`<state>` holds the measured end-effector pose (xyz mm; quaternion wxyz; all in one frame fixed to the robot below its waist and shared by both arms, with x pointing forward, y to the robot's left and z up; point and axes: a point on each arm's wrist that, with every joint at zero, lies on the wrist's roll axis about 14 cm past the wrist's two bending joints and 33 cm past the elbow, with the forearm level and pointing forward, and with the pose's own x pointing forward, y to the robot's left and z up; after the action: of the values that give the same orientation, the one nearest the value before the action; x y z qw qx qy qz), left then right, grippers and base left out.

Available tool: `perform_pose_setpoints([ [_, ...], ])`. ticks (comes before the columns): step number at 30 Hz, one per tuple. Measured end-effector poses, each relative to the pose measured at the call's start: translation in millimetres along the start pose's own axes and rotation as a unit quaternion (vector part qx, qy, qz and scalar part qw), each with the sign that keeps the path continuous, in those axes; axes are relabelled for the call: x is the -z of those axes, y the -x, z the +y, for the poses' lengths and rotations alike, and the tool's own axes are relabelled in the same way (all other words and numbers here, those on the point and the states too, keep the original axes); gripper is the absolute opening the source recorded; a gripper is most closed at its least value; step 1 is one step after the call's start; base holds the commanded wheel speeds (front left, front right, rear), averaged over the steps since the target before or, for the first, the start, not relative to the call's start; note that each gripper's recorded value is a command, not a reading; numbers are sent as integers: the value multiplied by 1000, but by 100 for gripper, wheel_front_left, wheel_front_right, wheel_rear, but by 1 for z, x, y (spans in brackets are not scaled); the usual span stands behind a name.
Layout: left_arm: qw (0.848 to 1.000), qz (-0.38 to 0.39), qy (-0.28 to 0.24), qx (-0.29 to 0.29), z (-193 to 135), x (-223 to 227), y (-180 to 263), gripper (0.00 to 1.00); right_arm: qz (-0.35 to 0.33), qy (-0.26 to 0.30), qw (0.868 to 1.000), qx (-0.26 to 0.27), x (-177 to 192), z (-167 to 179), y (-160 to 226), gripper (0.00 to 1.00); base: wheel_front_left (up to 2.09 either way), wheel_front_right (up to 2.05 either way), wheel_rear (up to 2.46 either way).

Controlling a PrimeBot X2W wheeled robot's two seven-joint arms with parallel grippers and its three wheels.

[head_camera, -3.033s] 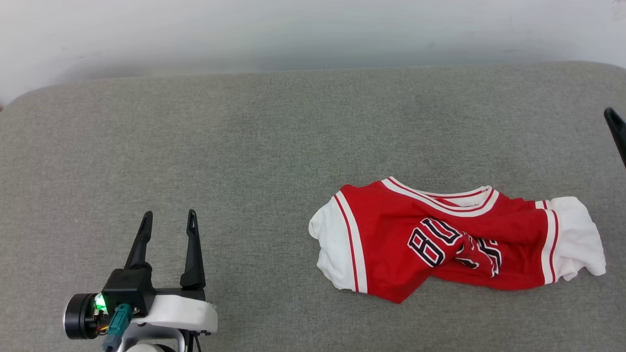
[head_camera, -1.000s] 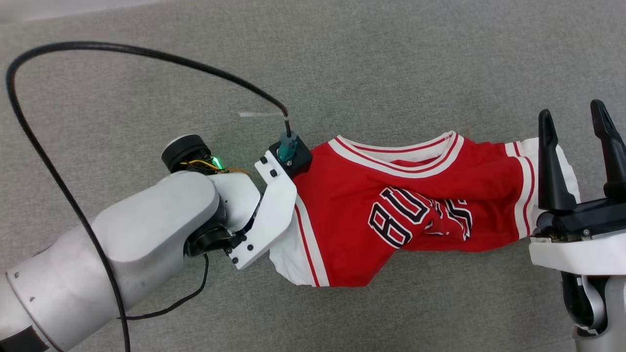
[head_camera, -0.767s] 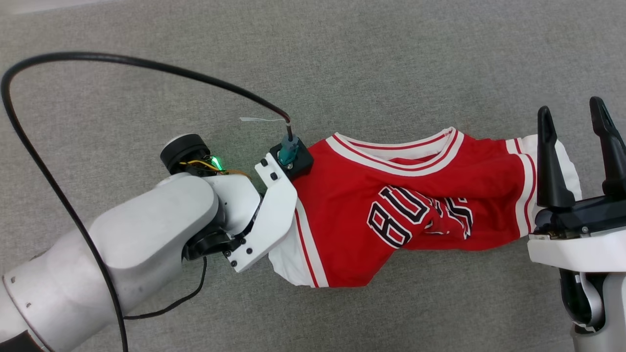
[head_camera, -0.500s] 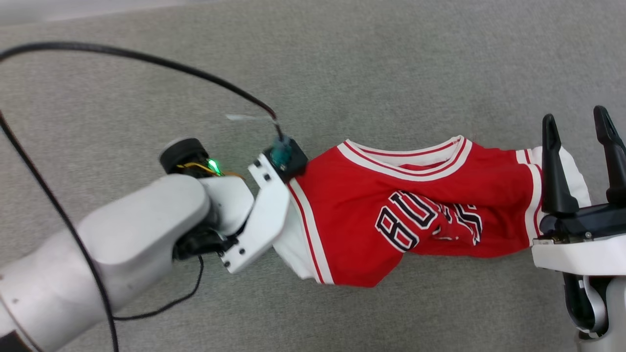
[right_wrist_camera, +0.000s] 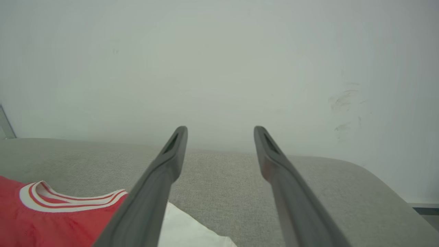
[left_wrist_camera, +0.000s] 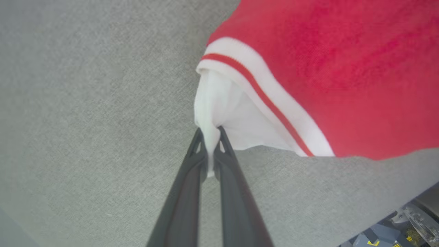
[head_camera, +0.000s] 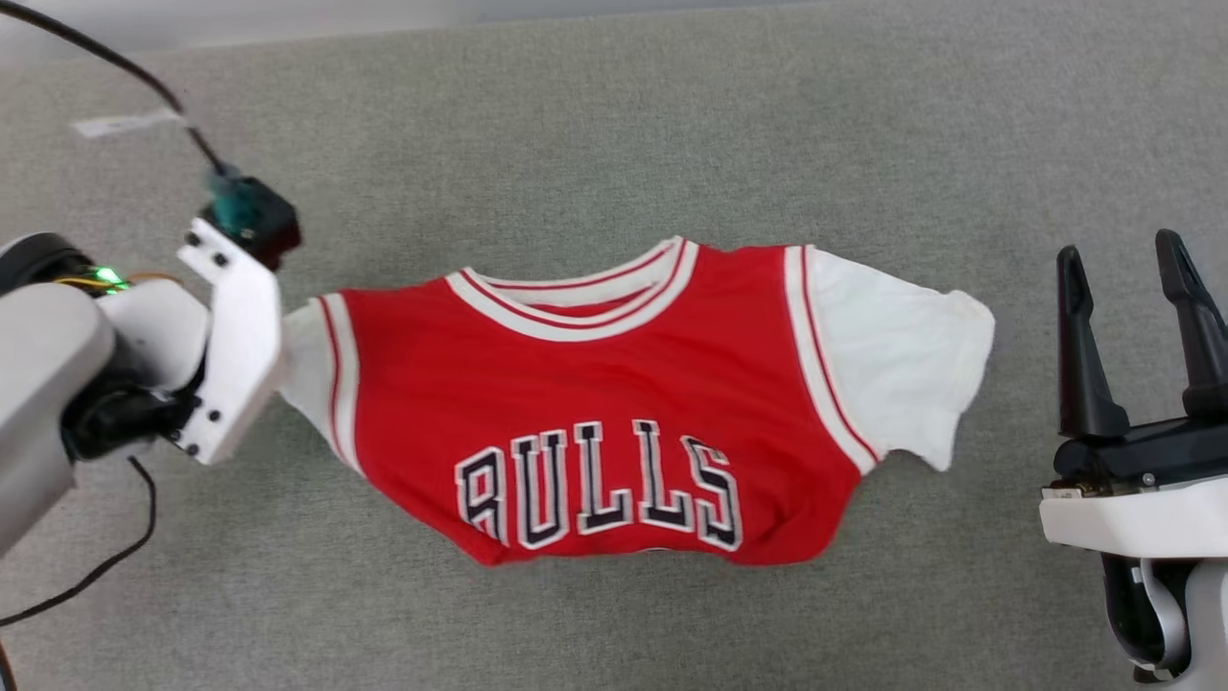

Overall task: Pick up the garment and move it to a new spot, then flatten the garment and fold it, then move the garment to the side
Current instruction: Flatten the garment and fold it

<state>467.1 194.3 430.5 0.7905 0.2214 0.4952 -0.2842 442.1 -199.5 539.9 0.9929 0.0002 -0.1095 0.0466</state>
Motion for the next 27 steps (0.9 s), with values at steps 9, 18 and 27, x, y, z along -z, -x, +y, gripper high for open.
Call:
perform_pose_setpoints([
  [9,996,53,61,-24,27,34,-45,0,17,10,1000,10,12,-10,1,100,0,0,0],
  [18,997,-12,54,-44,27,-1,-37,100,10,14,1000,13,3,-12,6,100,0,0,0],
  [27,993,-99,-7,-62,29,-72,30,100,-4,9,1000,2,-9,-3,8,100,0,0,0],
])
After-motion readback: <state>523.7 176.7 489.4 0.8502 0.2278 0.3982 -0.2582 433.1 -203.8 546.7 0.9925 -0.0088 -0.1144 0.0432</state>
